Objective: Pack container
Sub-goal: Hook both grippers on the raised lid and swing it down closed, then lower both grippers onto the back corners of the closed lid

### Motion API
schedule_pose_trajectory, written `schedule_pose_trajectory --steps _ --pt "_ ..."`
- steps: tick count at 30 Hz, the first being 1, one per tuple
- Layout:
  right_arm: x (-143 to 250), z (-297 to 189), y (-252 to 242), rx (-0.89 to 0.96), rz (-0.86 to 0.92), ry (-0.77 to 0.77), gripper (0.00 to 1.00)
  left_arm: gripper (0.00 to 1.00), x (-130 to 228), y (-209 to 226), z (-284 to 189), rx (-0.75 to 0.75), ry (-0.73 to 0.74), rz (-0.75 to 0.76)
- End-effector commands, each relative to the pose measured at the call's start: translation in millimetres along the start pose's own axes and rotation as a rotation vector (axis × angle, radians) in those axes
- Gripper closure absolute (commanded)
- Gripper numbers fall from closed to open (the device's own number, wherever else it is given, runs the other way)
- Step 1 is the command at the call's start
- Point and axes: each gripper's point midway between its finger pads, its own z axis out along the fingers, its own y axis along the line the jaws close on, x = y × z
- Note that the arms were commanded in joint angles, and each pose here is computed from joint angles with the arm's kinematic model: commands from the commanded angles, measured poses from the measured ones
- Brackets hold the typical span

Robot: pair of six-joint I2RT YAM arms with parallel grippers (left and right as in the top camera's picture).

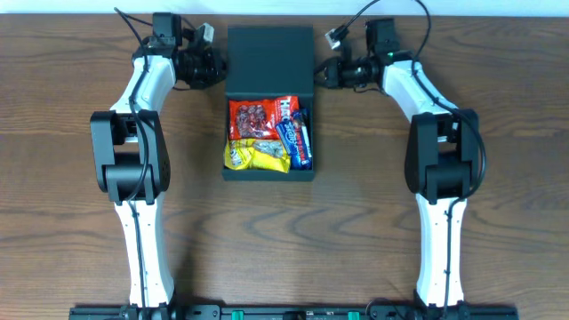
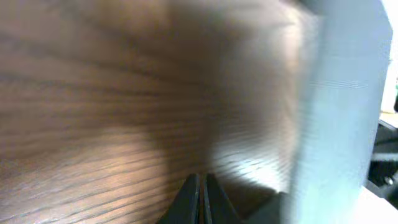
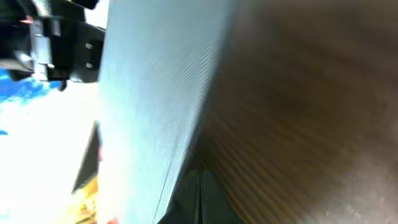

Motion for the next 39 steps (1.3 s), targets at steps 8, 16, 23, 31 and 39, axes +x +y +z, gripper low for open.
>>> schedule_pose_trajectory --steps 8,16,23,31,39 --pt "-53.3 -31.6 90.0 -0.218 -0.193 -0.062 0.99 0.94 -32.1 -86.2 -31.4 0.26 -0.029 0.182" --pt "-21.9 -40.9 83.5 -0.078 -0.163 0.037 0.99 0.94 -3.8 -86.5 -51.2 0.273 0.077 0.249" --pt "7.5 -57.2 85.2 0.072 -0.238 0.156 0.99 0.94 17.8 -55.5 -64.9 0.155 0.158 0.269" --pt "23.5 -61.5 90.4 0.119 -0.264 0.226 0.99 0.94 16.2 -41.8 -74.0 0.124 0.156 0.237" --pt "31.1 -60.9 81.2 0.192 -0.227 0.265 0.99 0.94 24.9 -32.3 -75.2 0.073 0.192 0.224"
